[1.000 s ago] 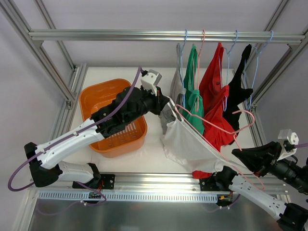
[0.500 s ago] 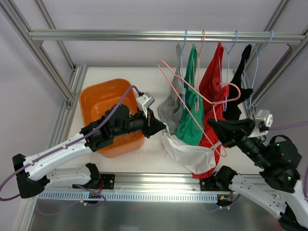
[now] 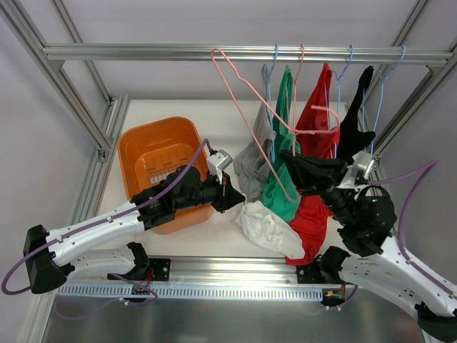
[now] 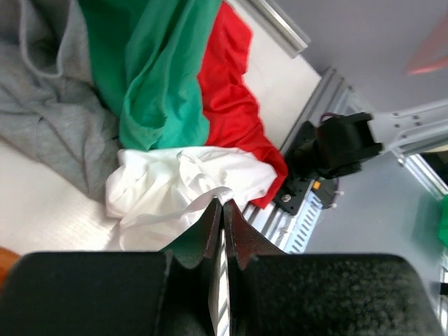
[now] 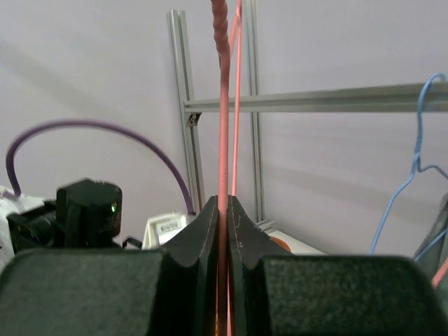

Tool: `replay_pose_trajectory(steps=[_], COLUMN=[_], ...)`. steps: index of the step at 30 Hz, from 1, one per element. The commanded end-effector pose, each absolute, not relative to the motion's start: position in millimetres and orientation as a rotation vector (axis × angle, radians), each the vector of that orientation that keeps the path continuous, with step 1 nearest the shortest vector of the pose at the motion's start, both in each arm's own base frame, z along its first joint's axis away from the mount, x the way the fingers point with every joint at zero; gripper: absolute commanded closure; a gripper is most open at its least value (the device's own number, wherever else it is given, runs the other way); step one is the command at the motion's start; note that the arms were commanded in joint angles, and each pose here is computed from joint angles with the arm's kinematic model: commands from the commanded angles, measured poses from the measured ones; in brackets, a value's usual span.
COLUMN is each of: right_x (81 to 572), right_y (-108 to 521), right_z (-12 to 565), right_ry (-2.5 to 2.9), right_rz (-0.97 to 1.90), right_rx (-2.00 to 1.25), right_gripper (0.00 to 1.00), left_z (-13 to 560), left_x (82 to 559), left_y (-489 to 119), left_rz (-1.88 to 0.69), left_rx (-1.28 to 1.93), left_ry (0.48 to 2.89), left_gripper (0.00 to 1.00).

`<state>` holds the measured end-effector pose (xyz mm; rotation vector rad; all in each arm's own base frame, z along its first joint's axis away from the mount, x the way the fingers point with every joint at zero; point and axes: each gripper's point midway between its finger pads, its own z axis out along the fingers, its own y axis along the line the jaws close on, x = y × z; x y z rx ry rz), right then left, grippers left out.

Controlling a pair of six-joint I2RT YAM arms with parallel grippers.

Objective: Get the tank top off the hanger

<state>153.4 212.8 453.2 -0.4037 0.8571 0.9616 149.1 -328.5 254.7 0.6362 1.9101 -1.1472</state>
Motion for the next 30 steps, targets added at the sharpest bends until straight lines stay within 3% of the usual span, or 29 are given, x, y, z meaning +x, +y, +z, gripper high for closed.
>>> replay_pose_trajectory(steps=[1, 2, 3, 4, 8, 12, 19, 30], right_x=[147, 152, 161, 166, 172, 178, 205, 276], right_y=[174, 171, 175, 168, 169, 170, 191, 243], right_z=[496, 491, 449, 439, 415, 403, 408, 460], right_ry=[0.928, 1.017, 1.244, 1.339, 1.582, 1.687, 1.768, 1.704], right_rz=[0.903, 0.884, 0.821, 0.785, 0.731, 0.683, 0.547, 0.362], right_rx=[-0.321, -0.31, -0.359, -0.334, -0.32, -0.3, -0.307, -0.237], right_gripper=[1.0, 1.0, 1.0, 1.0, 1.0, 1.0, 1.0, 1.0], left_z=[250, 248, 242, 244, 274, 324, 364, 341], left_x=[159, 161, 163, 162, 166, 170, 159, 142], left_y=[-328, -326, -321, -319, -306, -286, -263, -238], left_rz=[-1.09, -1.069, -1.029, -1.022, -0.957, -0.886, -0.896, -0.916], left_rx=[0.584, 0.583, 0.59, 0.598, 0.64, 0.638, 0.619, 0.61], left_ry=[1.915, 1.924, 1.945, 1.937, 1.843, 1.724, 1.643, 1.658], left_gripper=[1.0, 1.0, 1.0, 0.91, 0.35, 0.01, 0.01, 0.01])
